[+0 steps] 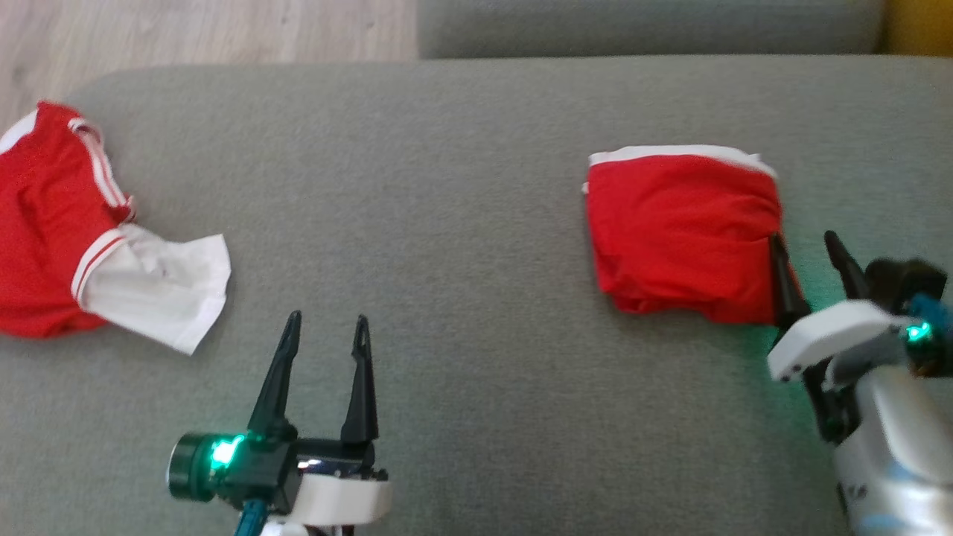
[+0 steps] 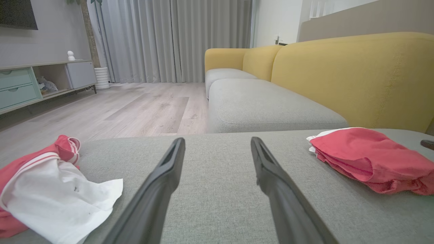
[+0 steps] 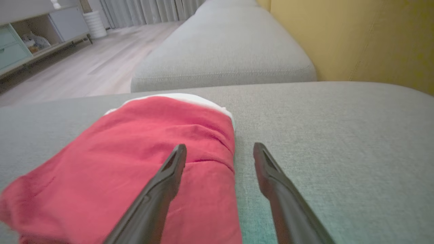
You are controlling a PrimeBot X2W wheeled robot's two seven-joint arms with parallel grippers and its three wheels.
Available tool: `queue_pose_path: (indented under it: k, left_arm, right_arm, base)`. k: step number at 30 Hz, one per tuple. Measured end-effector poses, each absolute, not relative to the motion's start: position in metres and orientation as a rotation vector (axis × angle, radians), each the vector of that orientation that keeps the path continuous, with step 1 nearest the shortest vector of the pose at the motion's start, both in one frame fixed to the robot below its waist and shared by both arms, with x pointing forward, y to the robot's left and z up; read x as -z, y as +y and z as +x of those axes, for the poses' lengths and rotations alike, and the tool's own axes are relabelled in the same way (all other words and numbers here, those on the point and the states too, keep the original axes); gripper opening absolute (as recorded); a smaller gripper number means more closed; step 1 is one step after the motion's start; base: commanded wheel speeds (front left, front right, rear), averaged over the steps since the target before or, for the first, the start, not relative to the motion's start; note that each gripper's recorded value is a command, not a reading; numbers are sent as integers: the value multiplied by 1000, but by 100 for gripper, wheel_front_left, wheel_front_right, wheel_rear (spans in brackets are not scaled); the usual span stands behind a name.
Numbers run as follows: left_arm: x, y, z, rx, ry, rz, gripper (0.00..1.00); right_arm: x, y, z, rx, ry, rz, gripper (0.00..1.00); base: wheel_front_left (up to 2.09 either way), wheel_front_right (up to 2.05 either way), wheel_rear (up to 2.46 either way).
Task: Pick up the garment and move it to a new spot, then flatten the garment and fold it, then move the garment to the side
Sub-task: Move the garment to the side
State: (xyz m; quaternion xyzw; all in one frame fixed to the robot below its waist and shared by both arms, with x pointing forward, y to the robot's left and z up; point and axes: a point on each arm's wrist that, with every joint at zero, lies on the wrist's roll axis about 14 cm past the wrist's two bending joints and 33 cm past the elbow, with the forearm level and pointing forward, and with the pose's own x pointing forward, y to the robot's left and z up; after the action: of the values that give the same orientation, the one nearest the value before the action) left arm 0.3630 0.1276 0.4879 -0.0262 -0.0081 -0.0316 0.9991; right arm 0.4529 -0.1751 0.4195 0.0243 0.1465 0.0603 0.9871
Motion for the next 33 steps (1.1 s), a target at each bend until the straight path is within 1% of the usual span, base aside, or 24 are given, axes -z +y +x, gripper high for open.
queue_pose_path:
  k: [3, 6, 7, 9, 10, 14, 16, 18, 19, 25, 33]
  left_arm:
    - [-487, 131, 366, 51, -13, -58, 100]
    - [-482, 134, 365, 34, 5, -64, 100]
    - [-480, 134, 365, 31, 11, -67, 100]
    - [-478, 135, 366, 22, 17, -68, 100]
    - [-477, 136, 367, 18, 20, -67, 100]
    - [-472, 134, 371, 17, 36, -78, 100]
    - [-471, 129, 376, 33, 37, -81, 100]
    - [-473, 122, 385, 57, 25, -86, 100]
    - [-473, 122, 385, 57, 25, -86, 100]
    - [-475, 94, 418, 144, -3, -106, 100]
    - [-459, 59, 459, 254, 2, -149, 100]
  right_arm:
    - [-403, -178, 463, -120, 388, 41, 100]
    - [-380, -176, 461, -125, 513, 55, 100]
    - [-371, -173, 458, -126, 556, 83, 95]
    - [-362, -165, 454, -131, 601, 143, 20]
    - [-362, -163, 456, -136, 603, 158, 0]
    - [-365, -168, 462, -145, 596, 170, 0]
    - [-365, -183, 465, -138, 593, 131, 0]
    - [-366, -209, 467, -111, 596, 77, 0]
    - [-366, -209, 467, -111, 596, 77, 0]
    - [-383, -301, 481, 2, 602, -113, 0]
    - [-404, -411, 488, 211, 628, -257, 0]
  base:
    - [0, 0, 0]
    - [0, 0, 0]
    - [0, 0, 0]
    - [0, 0, 0]
    - [0, 0, 0]
    - [0, 0, 0]
    - [0, 0, 0]
    - [0, 0, 0]
    - [0, 0, 0]
    - [0, 0, 0]
    - [0, 0, 0]
